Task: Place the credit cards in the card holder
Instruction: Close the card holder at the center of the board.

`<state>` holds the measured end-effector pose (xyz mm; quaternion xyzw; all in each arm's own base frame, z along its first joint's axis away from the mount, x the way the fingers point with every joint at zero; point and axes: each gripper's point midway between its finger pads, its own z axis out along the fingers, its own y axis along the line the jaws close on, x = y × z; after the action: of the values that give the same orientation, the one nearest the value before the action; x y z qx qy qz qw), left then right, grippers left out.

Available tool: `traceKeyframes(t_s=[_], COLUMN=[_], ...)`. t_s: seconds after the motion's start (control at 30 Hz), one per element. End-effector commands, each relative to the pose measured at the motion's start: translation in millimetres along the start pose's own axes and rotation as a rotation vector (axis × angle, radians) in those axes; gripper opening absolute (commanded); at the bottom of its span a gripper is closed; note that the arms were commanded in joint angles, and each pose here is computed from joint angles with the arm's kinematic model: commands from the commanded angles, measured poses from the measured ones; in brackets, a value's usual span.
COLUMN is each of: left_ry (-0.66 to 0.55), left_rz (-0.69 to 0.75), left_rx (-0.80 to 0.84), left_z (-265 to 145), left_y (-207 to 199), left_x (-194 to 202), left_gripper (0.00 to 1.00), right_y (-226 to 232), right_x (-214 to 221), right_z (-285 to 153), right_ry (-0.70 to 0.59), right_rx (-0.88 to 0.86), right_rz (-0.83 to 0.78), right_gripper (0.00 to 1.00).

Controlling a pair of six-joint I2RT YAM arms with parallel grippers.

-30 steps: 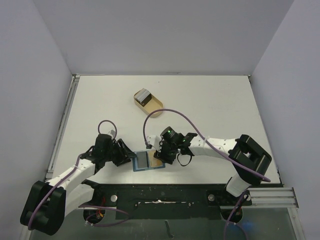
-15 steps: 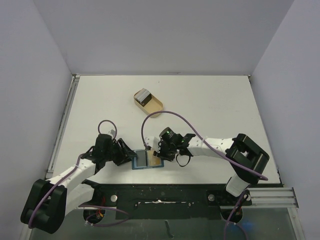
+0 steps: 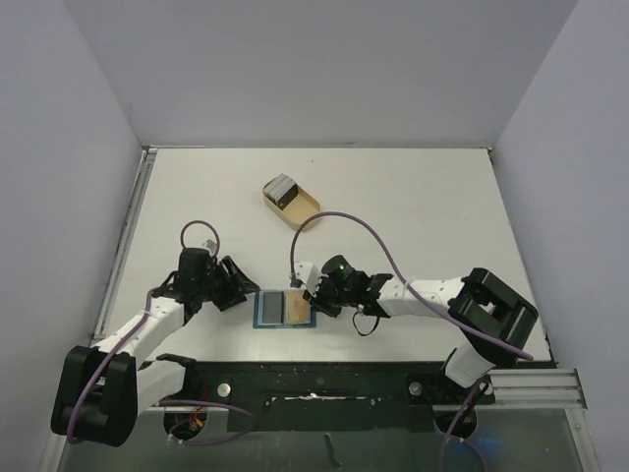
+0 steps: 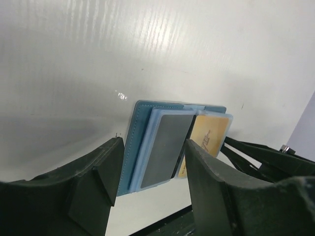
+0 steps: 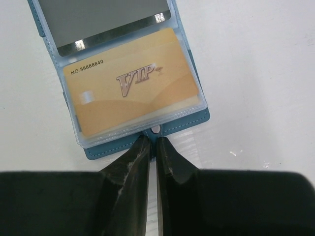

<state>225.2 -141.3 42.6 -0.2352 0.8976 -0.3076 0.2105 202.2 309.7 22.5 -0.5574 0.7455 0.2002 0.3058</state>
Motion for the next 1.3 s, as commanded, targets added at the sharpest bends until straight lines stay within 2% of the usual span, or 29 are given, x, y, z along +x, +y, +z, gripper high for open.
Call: traceKeyframes(t_s=[0.0, 0.47, 0.83, 1.03, 1.27], left_ry=[-0.009, 0.021, 0.048, 0.061, 0.068], left_rz=[0.046, -0.024, -0.079, -0.127, -0.174], left_rx=[0.001, -0.009, 0.045, 0.132, 0.308], left_z=[-1, 9, 10, 9, -7], left_y=[-5, 15, 11, -5, -48], left_x=[-14, 6, 17, 21, 16], left_gripper=[0.51, 0.54, 0.54, 0.54, 0.54], right_y=[-7, -15, -17, -14, -7], right_x=[-31, -47, -51, -47, -44], right_z=[-10, -15, -19, -14, -8], right_ry=[-0.159, -0.341, -0.444, -0.450, -0.455], right_rx=[0.040, 0.064, 0.110, 0.112, 0.097], right_rz=[0.030, 0.118, 0.253, 0.301, 0.326], right_gripper=[0.03, 0.01, 0.00, 0.00, 0.00])
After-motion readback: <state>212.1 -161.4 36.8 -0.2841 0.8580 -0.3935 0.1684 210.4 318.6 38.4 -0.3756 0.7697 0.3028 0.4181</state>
